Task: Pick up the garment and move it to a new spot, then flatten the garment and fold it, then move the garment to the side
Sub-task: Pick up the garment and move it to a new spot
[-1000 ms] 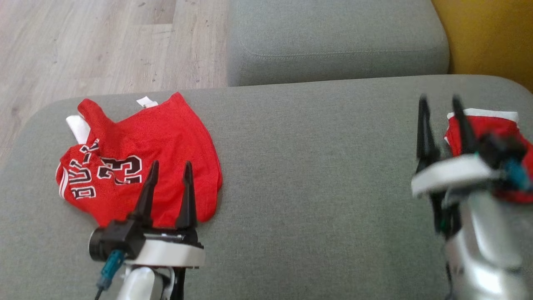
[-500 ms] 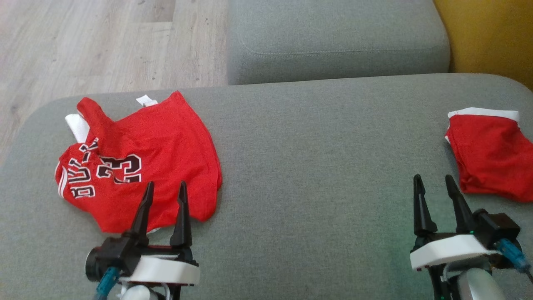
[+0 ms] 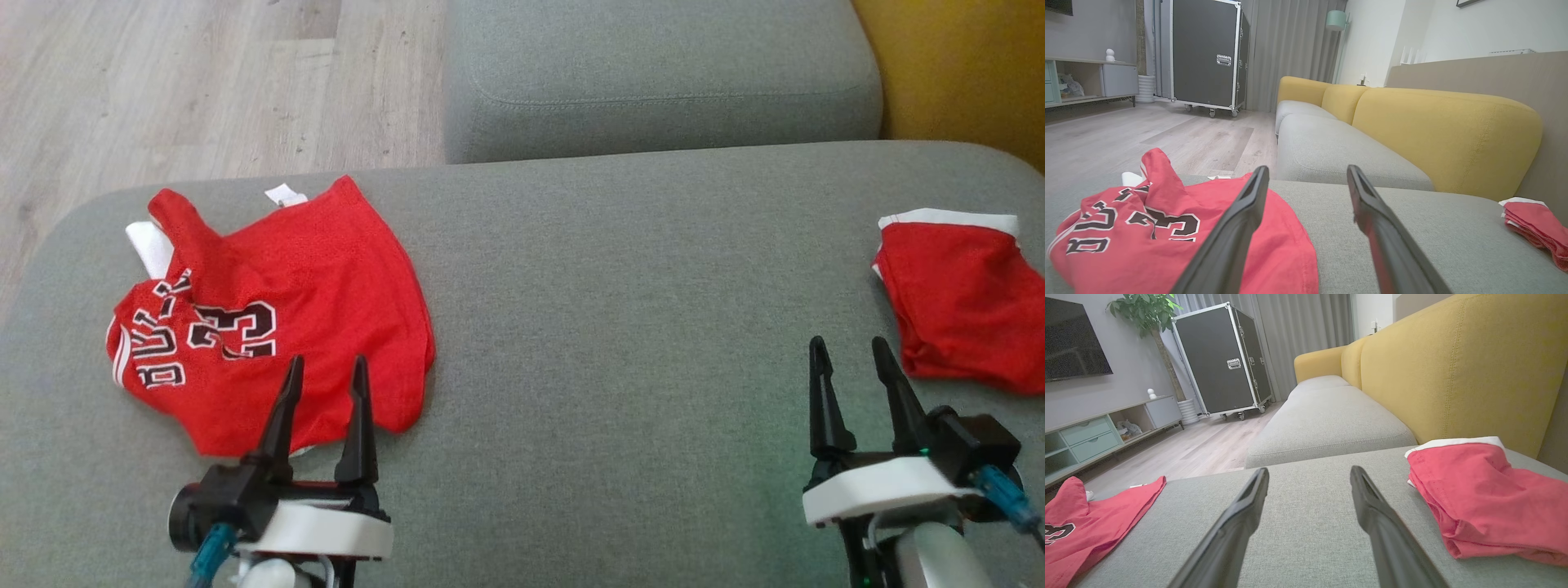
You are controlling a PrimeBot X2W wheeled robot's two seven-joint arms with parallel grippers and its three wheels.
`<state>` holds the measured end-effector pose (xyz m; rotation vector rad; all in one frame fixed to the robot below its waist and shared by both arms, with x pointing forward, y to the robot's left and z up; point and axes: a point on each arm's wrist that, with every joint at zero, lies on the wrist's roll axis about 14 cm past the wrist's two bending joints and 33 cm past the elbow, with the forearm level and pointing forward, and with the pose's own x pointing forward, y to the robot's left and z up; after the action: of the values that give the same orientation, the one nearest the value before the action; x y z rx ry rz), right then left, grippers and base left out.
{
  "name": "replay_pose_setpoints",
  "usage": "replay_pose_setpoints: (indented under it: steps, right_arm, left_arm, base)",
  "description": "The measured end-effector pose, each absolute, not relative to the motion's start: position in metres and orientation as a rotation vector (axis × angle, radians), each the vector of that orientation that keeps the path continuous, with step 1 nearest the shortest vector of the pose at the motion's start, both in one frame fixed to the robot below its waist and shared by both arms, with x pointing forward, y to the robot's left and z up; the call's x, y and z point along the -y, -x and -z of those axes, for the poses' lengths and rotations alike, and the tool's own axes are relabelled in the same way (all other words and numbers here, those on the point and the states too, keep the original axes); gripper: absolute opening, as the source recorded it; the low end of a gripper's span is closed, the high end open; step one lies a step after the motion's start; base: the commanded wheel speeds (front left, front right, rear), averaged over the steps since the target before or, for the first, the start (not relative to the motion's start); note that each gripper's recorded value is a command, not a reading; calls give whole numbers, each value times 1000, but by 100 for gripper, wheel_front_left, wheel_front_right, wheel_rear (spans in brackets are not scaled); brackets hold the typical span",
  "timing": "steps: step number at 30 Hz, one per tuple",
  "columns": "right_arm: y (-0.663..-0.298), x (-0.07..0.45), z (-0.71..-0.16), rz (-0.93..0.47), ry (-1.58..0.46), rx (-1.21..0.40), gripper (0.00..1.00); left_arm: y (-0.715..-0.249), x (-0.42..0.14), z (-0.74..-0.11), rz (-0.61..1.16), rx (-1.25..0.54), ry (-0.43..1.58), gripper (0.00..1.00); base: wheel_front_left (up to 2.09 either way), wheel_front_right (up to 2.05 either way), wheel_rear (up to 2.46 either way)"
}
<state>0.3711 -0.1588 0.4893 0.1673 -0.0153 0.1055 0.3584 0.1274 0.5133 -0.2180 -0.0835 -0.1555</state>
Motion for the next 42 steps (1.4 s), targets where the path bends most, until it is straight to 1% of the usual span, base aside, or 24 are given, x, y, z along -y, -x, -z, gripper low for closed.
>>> replay_pose_setpoints:
  steps: [5,11,17,22,29,34,42]
  right_arm:
    - [-372,157,-490,-110,-172,18,100]
    - [-375,135,-493,-175,-182,19,100]
    - [-376,96,-494,-290,-188,8,100]
    - [-376,61,-498,-391,-201,4,100]
    - [-366,17,-495,-521,-213,-25,100]
    - [-359,-8,-497,-600,-213,-34,100]
    - [-356,-18,-496,-630,-221,-41,100]
  left_arm:
    - [-358,-129,-514,151,85,217,100]
    - [-352,-144,-516,102,97,206,100]
    - [-337,-178,-519,-3,121,194,100]
    - [-313,-208,-513,-107,120,176,100]
    - [-277,-245,-507,-242,123,158,100]
    - [-260,-260,-505,-303,133,161,100]
    - [-253,-267,-503,-328,129,155,100]
  base:
    - [0,0,0]
    - [0,0,0]
    - [0,0,0]
    - [0,0,0]
    - [0,0,0]
    - [0,0,0]
    - [0,0,0]
